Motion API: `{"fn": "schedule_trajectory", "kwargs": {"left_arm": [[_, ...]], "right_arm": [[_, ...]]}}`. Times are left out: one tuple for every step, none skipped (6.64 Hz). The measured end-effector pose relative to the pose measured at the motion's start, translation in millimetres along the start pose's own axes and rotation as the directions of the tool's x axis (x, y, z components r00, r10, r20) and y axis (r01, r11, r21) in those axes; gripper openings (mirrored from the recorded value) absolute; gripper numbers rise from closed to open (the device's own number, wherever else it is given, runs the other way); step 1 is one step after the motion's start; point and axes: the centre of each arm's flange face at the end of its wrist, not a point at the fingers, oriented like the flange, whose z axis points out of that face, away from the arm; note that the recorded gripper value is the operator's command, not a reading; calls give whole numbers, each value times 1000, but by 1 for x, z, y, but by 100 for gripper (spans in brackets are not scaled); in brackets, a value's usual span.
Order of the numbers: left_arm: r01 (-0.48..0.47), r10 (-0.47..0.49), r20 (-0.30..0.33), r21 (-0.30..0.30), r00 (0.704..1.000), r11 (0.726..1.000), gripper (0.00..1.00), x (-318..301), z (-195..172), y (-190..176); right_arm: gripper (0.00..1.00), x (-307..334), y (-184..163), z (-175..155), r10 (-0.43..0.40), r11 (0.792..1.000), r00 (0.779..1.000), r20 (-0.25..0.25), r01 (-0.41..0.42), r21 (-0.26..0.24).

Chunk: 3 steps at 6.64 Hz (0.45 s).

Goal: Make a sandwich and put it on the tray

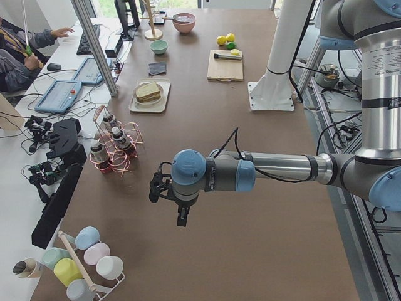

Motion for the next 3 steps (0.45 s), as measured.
{"fn": "schedule_trajectory", "kwargs": {"left_arm": [[17, -17, 5, 1, 1000, 1000, 97, 0, 0, -2], [22, -22, 13, 3, 1000, 1000, 97, 1, -2, -3], [20, -20, 24, 4, 1000, 1000, 97, 3, -2, -7]], "right_arm": [[100, -4, -3, 0, 0, 1000, 1000, 0, 0, 0], [100, -8, -8, 0, -4, 1000, 1000, -1, 4, 0], [100, -11, -10, 0, -8, 1000, 1000, -1, 8, -2]]}}
